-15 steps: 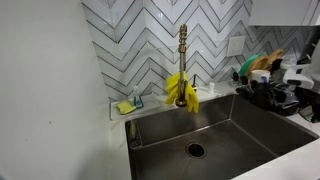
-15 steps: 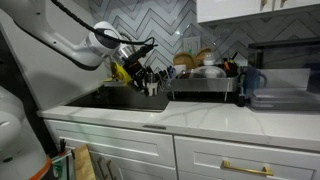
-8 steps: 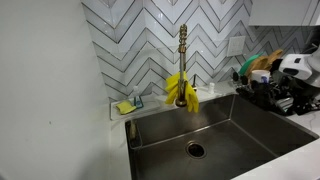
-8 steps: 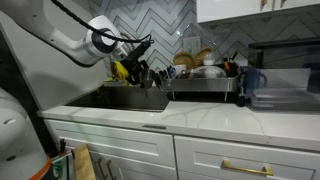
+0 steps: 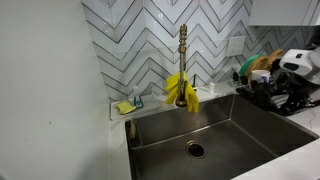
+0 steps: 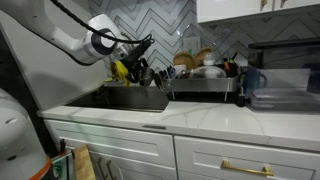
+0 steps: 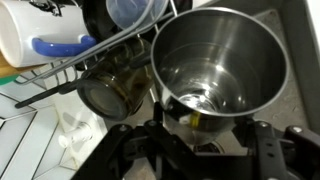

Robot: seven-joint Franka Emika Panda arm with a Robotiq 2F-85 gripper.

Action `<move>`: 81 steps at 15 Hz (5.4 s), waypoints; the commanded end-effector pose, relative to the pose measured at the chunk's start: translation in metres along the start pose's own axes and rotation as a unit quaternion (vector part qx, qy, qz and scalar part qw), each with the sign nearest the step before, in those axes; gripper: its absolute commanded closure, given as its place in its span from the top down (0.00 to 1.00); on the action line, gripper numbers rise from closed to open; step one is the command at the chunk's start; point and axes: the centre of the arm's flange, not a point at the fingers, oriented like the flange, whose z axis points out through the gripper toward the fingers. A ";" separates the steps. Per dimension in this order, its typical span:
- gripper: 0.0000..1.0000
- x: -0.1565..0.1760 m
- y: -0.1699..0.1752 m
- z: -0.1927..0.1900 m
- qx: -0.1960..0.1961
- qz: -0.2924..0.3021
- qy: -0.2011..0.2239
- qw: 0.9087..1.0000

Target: Put the silver cup on the dishrack

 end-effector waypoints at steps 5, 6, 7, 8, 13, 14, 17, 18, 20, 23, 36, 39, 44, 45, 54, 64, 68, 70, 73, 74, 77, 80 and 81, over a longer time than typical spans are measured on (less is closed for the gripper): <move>0.40 -0.006 0.002 -0.027 -0.017 0.079 0.126 0.989; 0.40 -0.006 0.004 -0.028 -0.018 0.085 0.145 0.986; 0.40 -0.006 0.006 -0.030 -0.021 0.088 0.163 0.982; 0.40 -0.007 0.007 -0.030 -0.023 0.090 0.182 0.979; 0.65 -0.008 0.012 -0.031 -0.031 0.094 0.200 0.975; 0.65 -0.010 0.013 -0.033 -0.033 0.095 0.204 0.974; 0.40 -0.017 0.010 -0.035 -0.038 0.095 0.232 0.967; 0.40 -0.020 0.009 -0.037 -0.040 0.100 0.258 0.960; 0.40 -0.026 0.011 -0.044 -0.043 0.102 0.286 0.952; 0.40 -0.039 0.015 -0.053 -0.060 0.109 0.330 0.936; 0.40 -0.064 0.023 -0.051 -0.071 0.172 0.357 0.916; 0.40 -0.076 0.020 -0.052 -0.073 0.190 0.382 0.902; 0.40 -0.095 0.010 -0.045 -0.068 0.210 0.428 0.876; 0.40 -0.097 0.008 -0.042 -0.065 0.214 0.435 0.872; 0.65 -0.112 0.000 -0.037 -0.080 0.237 0.439 0.863; 0.40 -0.128 -0.012 -0.016 -0.100 0.227 0.478 0.843; 0.40 -0.128 -0.016 -0.019 -0.099 0.235 0.479 0.840; 0.65 -0.128 -0.017 -0.016 -0.095 0.236 0.473 0.844; 0.65 -0.127 -0.017 -0.016 -0.093 0.234 0.469 0.847; 0.40 -0.132 -0.017 -0.011 -0.095 0.236 0.471 0.844; 0.40 -0.139 -0.016 0.004 -0.091 0.240 0.482 0.838; 0.40 -0.134 -0.012 0.014 -0.081 0.235 0.506 0.826; 0.40 -0.132 -0.011 0.017 -0.078 0.232 0.514 0.822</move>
